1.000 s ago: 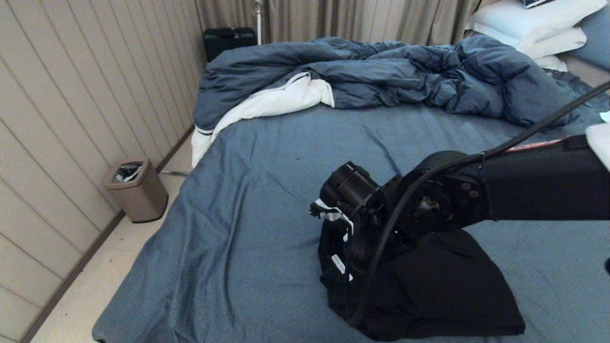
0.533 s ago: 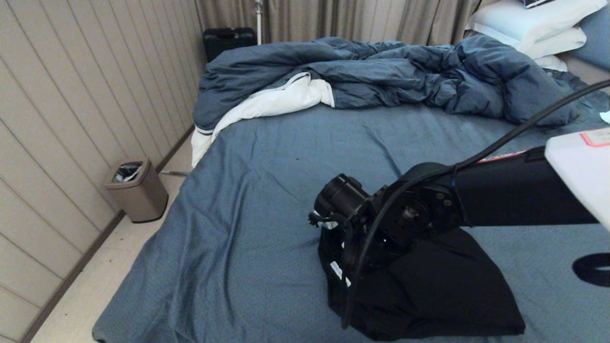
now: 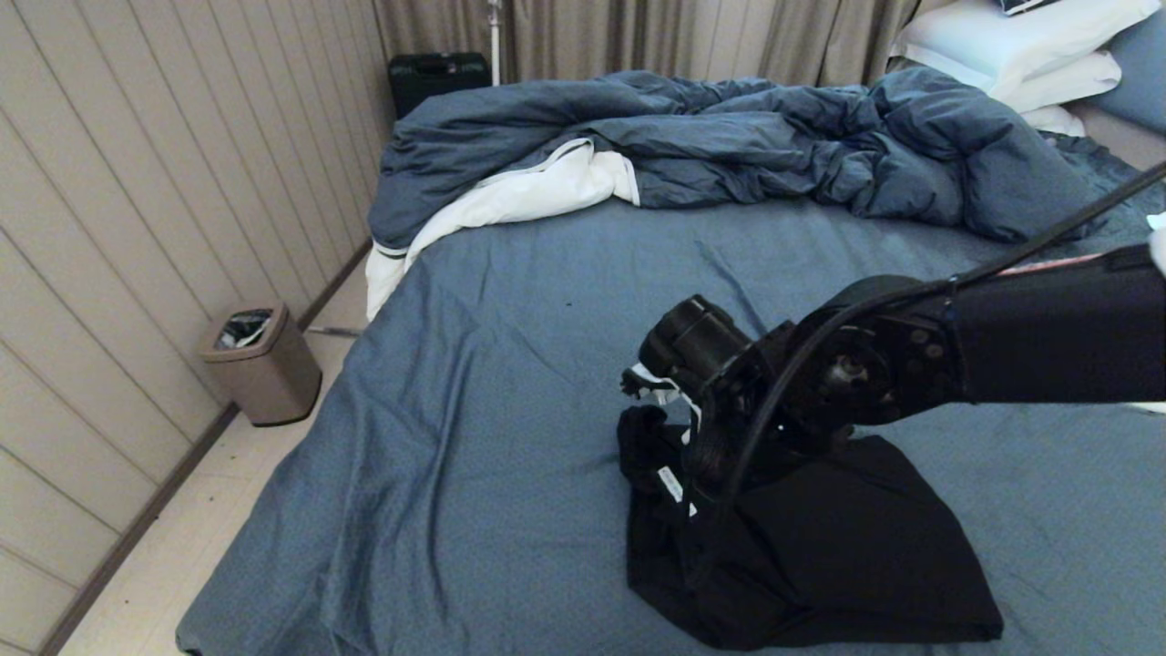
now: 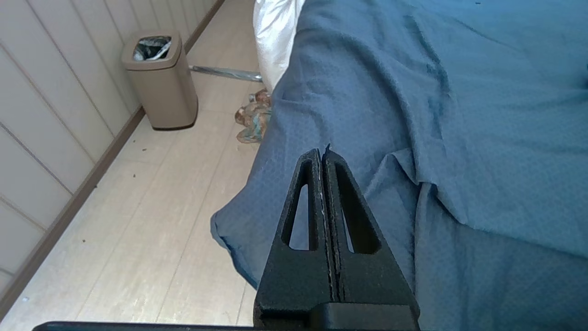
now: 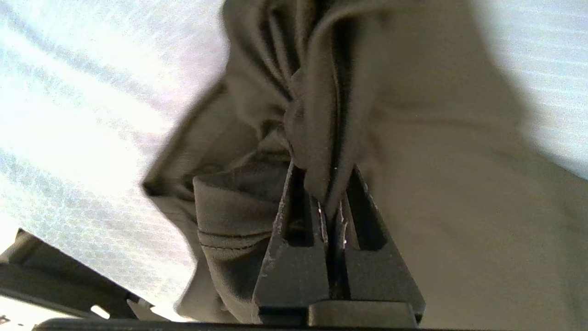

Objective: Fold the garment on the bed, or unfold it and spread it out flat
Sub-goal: Unford the black T-shirt

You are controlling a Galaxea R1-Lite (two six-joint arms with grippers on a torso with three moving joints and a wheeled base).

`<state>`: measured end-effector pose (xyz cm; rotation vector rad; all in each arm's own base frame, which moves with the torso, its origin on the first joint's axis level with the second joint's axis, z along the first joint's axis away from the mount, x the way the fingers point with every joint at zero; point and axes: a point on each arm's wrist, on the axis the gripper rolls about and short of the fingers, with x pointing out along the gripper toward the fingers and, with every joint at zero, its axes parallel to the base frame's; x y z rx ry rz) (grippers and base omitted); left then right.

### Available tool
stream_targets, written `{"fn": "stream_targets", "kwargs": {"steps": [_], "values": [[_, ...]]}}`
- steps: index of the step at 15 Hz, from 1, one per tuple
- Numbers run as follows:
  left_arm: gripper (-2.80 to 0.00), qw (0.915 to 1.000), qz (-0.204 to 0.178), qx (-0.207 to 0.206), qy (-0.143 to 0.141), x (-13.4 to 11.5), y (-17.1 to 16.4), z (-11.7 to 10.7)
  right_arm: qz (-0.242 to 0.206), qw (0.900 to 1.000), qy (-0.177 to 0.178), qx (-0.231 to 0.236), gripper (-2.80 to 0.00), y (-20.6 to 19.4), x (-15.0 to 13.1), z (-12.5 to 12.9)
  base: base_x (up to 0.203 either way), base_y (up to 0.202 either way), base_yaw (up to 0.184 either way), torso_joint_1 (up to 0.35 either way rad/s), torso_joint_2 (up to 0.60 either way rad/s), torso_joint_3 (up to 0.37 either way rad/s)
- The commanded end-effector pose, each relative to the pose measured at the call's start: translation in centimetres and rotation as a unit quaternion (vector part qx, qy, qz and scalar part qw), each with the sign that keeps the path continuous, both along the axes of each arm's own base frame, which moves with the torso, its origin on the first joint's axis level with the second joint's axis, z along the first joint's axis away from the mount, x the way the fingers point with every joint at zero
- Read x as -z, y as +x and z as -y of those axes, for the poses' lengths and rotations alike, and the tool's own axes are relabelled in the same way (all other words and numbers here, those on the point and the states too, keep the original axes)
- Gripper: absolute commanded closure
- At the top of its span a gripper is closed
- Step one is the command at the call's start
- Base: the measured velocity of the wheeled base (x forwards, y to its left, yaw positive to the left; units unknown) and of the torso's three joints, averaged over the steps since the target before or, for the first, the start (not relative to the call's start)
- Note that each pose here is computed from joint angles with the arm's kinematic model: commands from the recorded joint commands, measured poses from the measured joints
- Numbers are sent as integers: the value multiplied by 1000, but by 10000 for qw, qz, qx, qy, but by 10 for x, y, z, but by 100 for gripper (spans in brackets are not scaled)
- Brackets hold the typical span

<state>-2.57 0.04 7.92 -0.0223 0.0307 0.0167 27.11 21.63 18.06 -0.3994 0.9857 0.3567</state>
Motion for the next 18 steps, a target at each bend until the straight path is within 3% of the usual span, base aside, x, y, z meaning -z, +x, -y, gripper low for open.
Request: {"fn": "stream_targets", "kwargs": {"steps": [1, 5, 10, 13, 18], "values": [[0, 10000, 1, -3, -2, 0, 0, 0, 305, 9990, 227, 239, 0, -3, -27, 23, 0, 0, 0, 0, 0, 0], [0, 10000, 1, -3, -2, 0, 0, 0, 724, 9897, 335, 1193, 0, 9, -58, 98, 0, 0, 0, 0, 0, 0], [0, 10000, 1, -3, -2, 0, 0, 0, 1029, 9643, 253, 2427, 0, 8, -80, 225, 0, 0, 0, 0, 0, 0], [0, 10000, 1, -3, -2, 0, 0, 0, 886, 9496, 305, 2991, 0, 3, -73, 295, 0, 0, 0, 0, 0, 0], [0, 10000, -6, -3, -2, 0, 0, 0, 596, 9283, 522, 3632, 0, 9, -24, 396, 0, 0, 0, 0, 0, 0]]}}
